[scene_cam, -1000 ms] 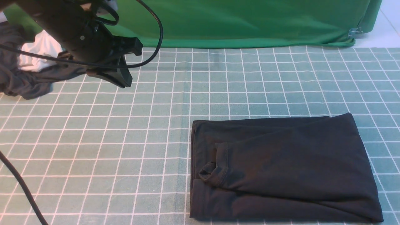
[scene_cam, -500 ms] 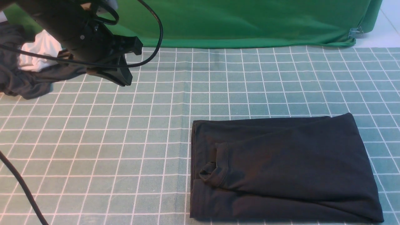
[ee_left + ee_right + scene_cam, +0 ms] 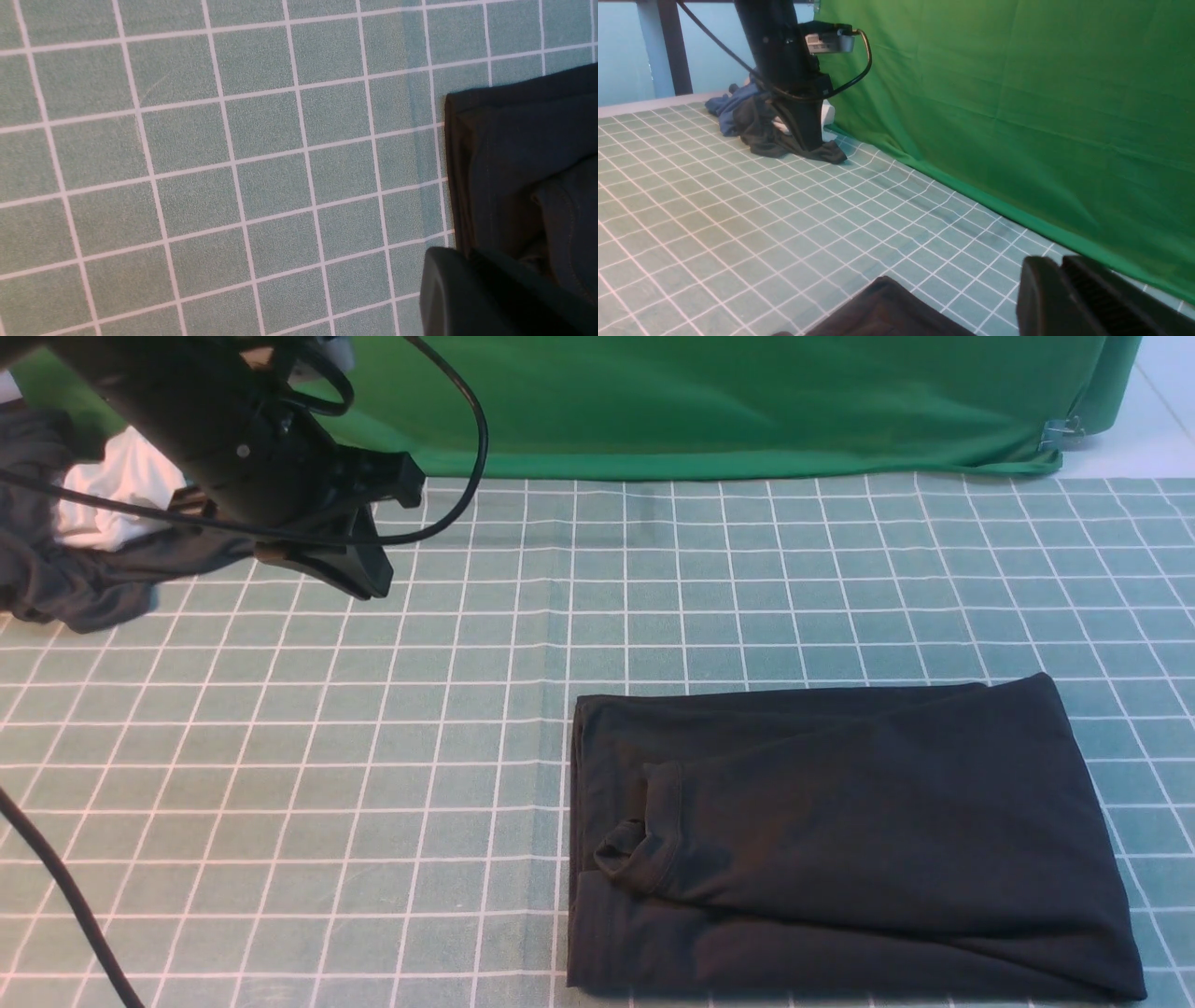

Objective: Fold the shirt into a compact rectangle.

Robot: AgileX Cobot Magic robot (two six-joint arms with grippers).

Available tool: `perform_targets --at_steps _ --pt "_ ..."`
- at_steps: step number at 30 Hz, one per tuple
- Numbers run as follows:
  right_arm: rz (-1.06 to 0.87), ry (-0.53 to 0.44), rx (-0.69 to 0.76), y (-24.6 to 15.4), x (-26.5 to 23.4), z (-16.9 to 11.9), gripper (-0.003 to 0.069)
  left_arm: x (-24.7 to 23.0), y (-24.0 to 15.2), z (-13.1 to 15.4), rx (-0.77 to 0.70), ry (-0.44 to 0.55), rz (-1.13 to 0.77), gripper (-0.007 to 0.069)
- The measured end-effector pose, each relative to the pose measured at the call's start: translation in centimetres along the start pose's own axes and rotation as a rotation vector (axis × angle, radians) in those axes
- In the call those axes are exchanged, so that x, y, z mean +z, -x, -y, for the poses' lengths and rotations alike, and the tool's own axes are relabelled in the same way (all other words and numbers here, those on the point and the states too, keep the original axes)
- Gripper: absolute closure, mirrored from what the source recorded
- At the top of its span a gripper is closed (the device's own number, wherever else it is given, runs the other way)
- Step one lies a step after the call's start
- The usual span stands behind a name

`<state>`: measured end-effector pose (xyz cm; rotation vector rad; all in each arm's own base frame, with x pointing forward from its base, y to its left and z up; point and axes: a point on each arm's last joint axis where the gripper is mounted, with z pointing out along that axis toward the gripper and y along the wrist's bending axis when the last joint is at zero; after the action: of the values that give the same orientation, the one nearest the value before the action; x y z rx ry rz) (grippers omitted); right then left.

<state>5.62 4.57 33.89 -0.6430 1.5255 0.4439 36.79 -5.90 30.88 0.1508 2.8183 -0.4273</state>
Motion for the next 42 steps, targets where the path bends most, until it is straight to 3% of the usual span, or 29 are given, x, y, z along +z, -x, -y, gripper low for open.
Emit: perform_targets --at_steps 10,17,21,26,31,35,42 --pt "-0.004 0.001 0.002 -0.2 0.1 0.0 0.0582 0.0 0.3 0.0 0.001 0.004 0.03 0.0613" --pt "-0.035 0.0 0.005 -3.7 0.6 -0.4 0.057 0.0 0.6 -0.1 0.001 0.007 0.061 0.0613" --pt "-0.047 -0.122 0.015 -6.9 -0.1 0.1 0.0564 0.0 0.6 -0.1 0.001 0.008 0.066 0.0613" --pt "-0.082 -0.381 0.038 -11.8 -1.2 0.9 0.055 0.0 0.6 0.0 0.0 0.005 0.067 0.0613" --pt "-0.139 -0.557 0.064 -15.0 -1.6 1.4 0.0537 0.0 0.6 0.0 0.001 0.005 0.067 0.0613" --pt "-0.153 -0.613 0.073 -15.3 -1.8 1.6 0.0526 0.0 0.4 0.0 0.023 0.004 0.048 0.0613" --pt "-0.153 -0.62 0.074 -15.3 -1.8 1.7 0.0512 -0.2 -0.2 0.1 0.05 -0.003 -0.013 0.0613"
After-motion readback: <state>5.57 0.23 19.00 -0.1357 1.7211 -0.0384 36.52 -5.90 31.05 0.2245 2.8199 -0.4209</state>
